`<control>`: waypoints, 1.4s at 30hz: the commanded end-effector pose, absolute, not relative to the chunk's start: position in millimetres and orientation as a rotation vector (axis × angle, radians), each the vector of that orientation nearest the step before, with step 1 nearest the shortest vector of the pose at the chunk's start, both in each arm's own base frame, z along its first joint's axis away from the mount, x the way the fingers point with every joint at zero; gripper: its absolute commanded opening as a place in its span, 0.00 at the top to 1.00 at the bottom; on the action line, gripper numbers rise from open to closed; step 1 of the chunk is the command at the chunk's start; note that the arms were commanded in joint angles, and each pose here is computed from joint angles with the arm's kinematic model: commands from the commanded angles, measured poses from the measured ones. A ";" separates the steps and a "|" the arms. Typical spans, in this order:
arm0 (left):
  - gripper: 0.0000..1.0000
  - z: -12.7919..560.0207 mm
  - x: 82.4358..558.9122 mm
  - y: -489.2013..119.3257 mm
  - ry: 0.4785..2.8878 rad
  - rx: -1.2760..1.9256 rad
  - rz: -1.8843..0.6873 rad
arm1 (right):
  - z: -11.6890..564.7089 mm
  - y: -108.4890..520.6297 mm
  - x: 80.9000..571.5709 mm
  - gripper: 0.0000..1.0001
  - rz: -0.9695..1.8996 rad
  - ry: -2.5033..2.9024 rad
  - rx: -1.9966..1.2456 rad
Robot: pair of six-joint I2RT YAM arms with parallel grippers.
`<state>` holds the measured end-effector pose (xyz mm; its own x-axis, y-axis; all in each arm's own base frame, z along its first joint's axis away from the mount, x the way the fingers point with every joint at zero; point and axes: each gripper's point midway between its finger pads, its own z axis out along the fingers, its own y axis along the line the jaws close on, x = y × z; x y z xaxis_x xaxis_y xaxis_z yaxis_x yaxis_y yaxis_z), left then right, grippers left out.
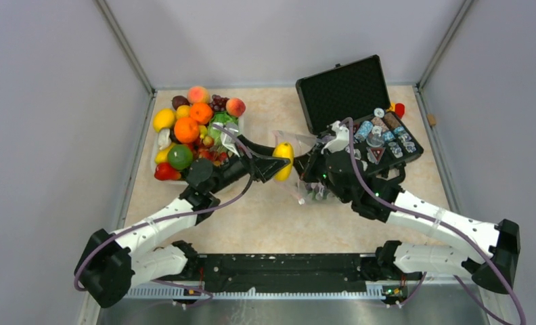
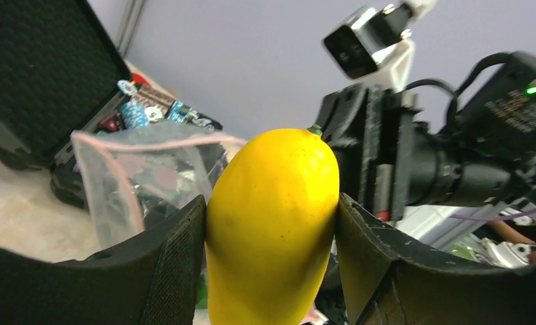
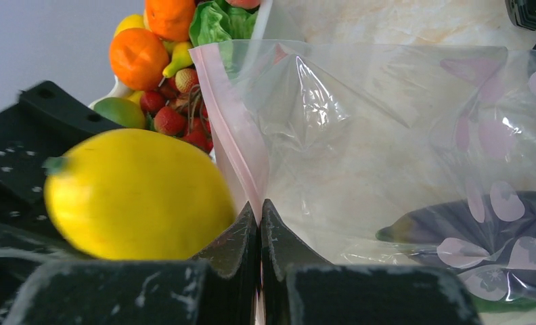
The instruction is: Place the food in the zip-top bag and seal the zipper
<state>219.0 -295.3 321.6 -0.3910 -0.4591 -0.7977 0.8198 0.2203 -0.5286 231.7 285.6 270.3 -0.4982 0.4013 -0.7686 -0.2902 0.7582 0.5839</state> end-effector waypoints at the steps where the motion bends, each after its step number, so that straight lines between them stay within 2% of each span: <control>1: 0.46 328.6 232.0 -290.4 1.293 0.346 -1.303 | 306.5 284.2 230.1 1.00 0.947 1.821 0.127; 6: 0.42 329.6 243.2 -284.4 1.273 0.352 -1.156 | 318.5 288.5 220.5 1.00 1.032 1.808 0.111; 14: 0.35 319.6 249.0 -309.3 1.381 0.437 -1.095 | 335.7 290.6 211.8 1.00 1.102 1.782 0.085; 19: 0.26 314.2 248.4 -306.3 1.406 0.444 -1.066 | 336.2 283.4 212.3 1.00 1.101 1.766 0.123; 24: 0.13 315.0 242.3 -308.2 1.403 0.514 -1.055 | 343.3 279.6 213.4 1.00 1.104 1.743 0.144; 28: 0.10 323.6 238.8 -306.2 1.410 0.551 -1.034 | 339.1 276.6 215.8 1.00 1.075 1.753 0.155; 32: 0.08 338.8 233.4 -294.2 1.382 0.573 -0.980 | 330.1 271.4 219.5 1.00 1.030 1.766 0.171; 35: 0.04 344.0 233.6 -277.3 1.407 0.565 -0.894 | 320.5 266.8 221.4 1.00 0.992 1.781 0.181; 42: 0.01 320.9 253.0 -216.5 1.634 0.445 -0.550 | 307.7 265.3 222.9 1.00 0.940 1.812 0.157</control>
